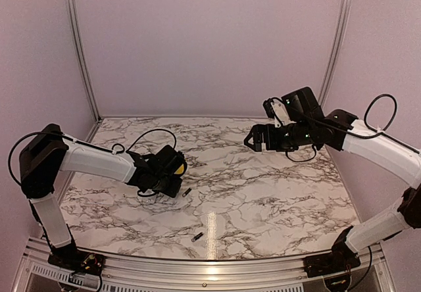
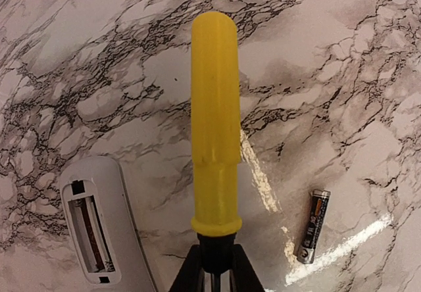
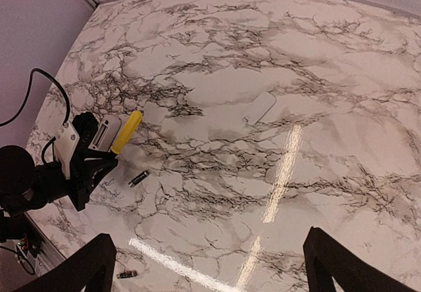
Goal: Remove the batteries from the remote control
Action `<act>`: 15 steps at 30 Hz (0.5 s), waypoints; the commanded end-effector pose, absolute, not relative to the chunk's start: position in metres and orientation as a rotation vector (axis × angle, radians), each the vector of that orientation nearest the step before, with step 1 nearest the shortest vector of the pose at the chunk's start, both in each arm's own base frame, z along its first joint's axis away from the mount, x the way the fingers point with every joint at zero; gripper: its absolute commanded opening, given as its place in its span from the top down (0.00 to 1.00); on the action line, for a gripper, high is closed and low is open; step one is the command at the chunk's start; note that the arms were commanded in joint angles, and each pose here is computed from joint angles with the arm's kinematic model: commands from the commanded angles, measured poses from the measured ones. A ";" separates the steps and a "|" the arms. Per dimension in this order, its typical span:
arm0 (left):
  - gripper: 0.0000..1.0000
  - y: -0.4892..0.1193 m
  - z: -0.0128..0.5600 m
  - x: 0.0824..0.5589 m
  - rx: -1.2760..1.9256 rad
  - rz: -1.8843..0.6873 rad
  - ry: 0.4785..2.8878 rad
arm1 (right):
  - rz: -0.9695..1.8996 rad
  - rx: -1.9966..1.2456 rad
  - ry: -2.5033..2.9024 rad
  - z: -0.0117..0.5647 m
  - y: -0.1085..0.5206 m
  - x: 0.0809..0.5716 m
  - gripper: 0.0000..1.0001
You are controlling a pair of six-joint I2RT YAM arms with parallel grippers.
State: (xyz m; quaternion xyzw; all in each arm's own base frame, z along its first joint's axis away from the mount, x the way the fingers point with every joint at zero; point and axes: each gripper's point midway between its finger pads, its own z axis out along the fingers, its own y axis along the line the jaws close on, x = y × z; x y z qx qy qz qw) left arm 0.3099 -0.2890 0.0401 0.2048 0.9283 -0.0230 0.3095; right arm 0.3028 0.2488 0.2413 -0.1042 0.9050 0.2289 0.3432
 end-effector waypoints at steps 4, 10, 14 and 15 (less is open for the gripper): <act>1.00 -0.293 0.027 0.310 0.513 -0.093 2.492 | 0.595 -0.238 2.335 0.247 0.243 0.304 0.02; 0.86 -0.293 0.021 0.309 0.507 -0.096 2.508 | 0.591 -0.237 2.334 0.247 0.242 0.305 0.02; 0.79 -0.294 0.022 0.310 0.499 -0.105 2.506 | 0.589 -0.236 2.332 0.248 0.241 0.305 0.02; 0.78 -0.294 0.022 0.310 0.498 -0.105 2.506 | 0.588 -0.239 2.331 0.248 0.241 0.306 0.02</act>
